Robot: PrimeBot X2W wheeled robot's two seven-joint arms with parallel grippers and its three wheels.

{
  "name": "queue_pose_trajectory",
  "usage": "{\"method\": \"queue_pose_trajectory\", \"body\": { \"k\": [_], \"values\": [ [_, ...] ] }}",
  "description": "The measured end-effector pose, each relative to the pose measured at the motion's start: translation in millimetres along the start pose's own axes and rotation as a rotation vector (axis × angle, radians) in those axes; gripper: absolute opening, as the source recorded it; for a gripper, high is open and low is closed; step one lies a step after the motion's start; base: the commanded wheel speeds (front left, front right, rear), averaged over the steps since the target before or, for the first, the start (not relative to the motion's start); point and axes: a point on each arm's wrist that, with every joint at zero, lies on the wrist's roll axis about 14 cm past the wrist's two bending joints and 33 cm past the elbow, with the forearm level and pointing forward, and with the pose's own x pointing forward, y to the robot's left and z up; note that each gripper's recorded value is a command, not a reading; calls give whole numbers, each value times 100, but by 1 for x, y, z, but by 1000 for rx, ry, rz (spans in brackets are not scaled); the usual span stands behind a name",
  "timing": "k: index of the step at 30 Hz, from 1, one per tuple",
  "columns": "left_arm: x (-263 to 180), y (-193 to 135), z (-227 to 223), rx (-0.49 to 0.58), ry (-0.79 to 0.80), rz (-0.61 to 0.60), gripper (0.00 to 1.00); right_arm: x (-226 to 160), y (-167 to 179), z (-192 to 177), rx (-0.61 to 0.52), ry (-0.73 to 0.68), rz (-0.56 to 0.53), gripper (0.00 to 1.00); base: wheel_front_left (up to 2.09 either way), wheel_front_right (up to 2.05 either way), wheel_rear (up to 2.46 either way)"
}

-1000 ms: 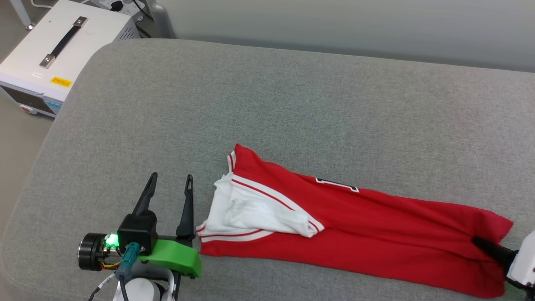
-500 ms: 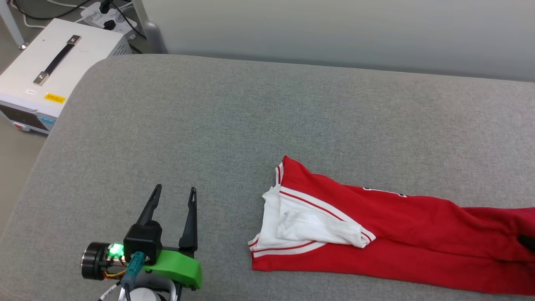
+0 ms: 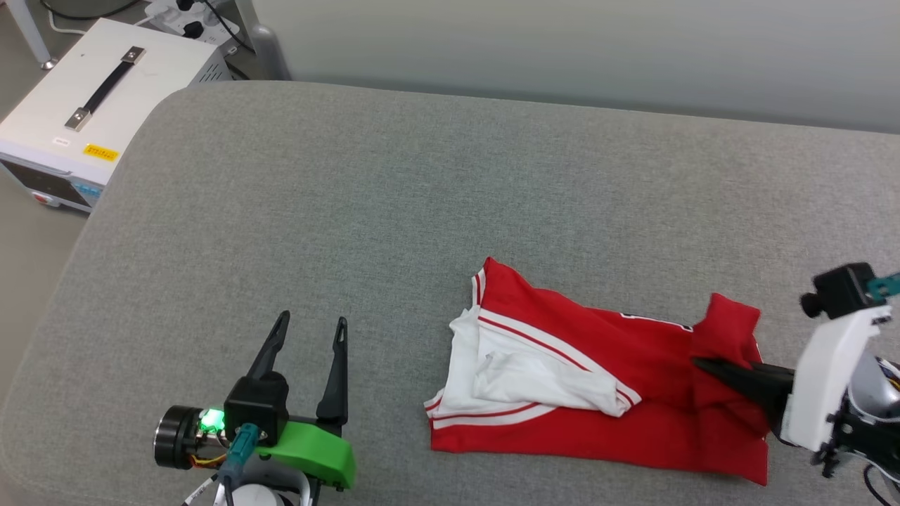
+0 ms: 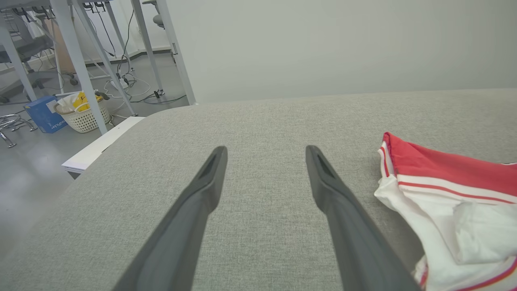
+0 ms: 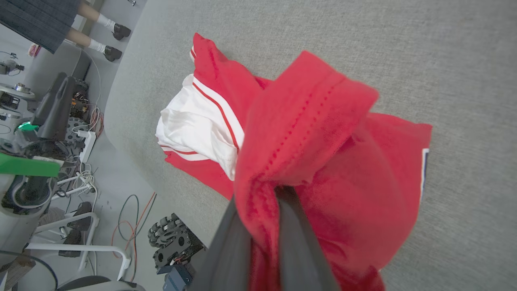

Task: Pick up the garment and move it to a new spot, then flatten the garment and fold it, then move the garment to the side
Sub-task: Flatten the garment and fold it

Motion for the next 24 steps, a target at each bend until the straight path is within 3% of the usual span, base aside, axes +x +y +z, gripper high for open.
{"method": "queue_pose_trajectory", "body": {
  "k": [8,16,24],
  "values": [
    [1,1,-10,-8,33,10,100,59,52,3,-201,138,108,0,0,0,0],
    [7,5,-13,-9,41,25,100,110,88,-5,-302,223,183,0,0,0,0],
    [11,10,-14,-12,45,47,100,139,70,-40,-320,348,135,0,0,0,0]
  ]
}}
